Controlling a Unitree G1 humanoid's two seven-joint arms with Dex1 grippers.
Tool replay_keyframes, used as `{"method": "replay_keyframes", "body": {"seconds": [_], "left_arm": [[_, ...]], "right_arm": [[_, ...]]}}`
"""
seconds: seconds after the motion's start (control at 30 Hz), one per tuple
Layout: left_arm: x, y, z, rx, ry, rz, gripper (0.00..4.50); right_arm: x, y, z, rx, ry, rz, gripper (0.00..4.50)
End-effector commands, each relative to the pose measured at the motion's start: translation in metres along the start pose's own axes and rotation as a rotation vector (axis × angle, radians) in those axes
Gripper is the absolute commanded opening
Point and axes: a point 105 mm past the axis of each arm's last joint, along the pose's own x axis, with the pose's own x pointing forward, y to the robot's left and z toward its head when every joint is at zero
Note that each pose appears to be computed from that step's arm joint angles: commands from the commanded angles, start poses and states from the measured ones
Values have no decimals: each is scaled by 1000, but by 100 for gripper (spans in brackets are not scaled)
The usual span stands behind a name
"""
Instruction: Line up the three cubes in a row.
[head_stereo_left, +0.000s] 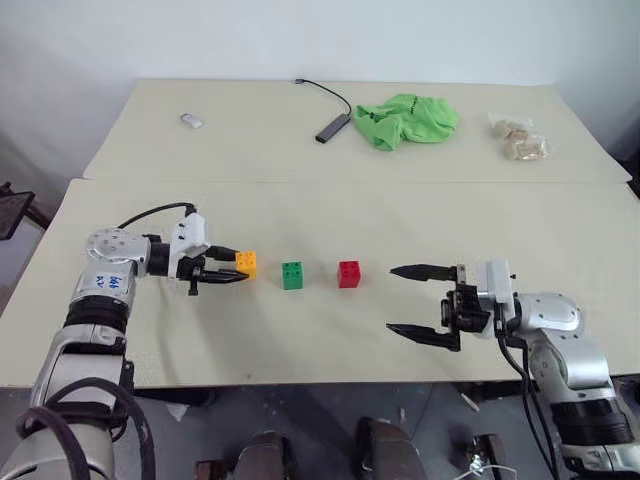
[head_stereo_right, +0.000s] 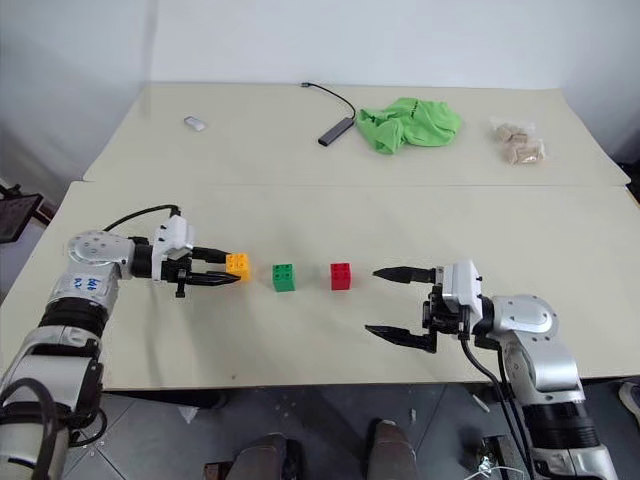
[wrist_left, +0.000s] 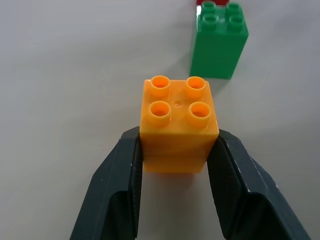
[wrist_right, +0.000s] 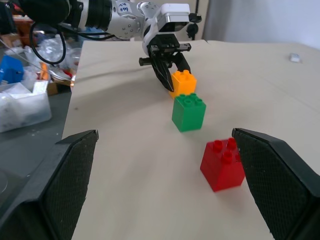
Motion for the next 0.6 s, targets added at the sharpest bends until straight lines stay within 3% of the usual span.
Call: {"method": "replay_keyframes", "body": {"seconds": [0.03,0.1,0.4,0.6], "left_arm": [[2,-2,1,13,19,-66,147],[2,-4,1,5,19,-99,147],[-26,6,10,-39,-70,19,434],[-90,-7,23,-55,-133,123,448]], "right_arm": [[-7,4,11,-40,-1,-33,450],[-8,6,10,-35,2,-42,450],[-19,-2,12,22,25,-44,450],[-40,-17,38,-22,105,48,450]]}}
